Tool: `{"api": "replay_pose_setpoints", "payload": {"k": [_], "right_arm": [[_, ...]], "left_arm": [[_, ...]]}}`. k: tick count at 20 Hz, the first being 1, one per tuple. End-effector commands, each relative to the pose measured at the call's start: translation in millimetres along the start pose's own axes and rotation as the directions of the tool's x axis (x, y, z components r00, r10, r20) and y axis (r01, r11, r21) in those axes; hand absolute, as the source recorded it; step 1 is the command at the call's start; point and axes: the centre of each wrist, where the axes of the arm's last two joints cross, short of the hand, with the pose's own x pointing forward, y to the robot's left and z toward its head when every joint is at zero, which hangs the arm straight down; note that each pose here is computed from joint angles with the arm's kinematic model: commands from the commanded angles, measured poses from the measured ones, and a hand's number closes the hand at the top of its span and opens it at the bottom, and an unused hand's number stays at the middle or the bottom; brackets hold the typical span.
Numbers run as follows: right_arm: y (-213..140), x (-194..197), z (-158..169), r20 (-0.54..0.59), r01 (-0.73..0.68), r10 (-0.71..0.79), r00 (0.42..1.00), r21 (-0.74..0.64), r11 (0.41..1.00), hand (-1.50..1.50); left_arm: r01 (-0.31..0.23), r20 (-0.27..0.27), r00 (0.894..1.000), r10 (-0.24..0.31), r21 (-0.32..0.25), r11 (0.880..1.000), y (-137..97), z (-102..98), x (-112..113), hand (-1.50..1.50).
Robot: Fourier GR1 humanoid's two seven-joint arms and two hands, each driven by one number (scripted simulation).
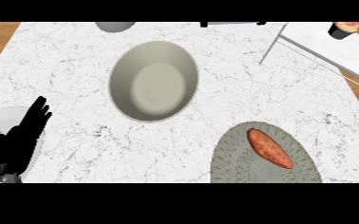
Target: Pick the cupcake from the placemat and place it in the tiered shelf
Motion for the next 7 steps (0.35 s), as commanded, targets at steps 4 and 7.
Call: {"api": "replay_pose_setpoints", "payload": {"k": [4,7], "right_arm": [[-113.5,-13.5,26.6,-0.016,-0.070,0.071,0.997,0.041,0.997,-1.50],[-157.2,-17.8,46.9,0.015,-0.061,0.061,0.998,0.018,0.998,-1.50]], "left_arm": [[-0.014,-0.008,1.000,0.014,0.023,1.000,-5.7,10.5,-14.3,0.00],[-0.017,-0.011,1.000,0.017,0.033,0.999,12.5,14.5,-13.6,0.00]]}}
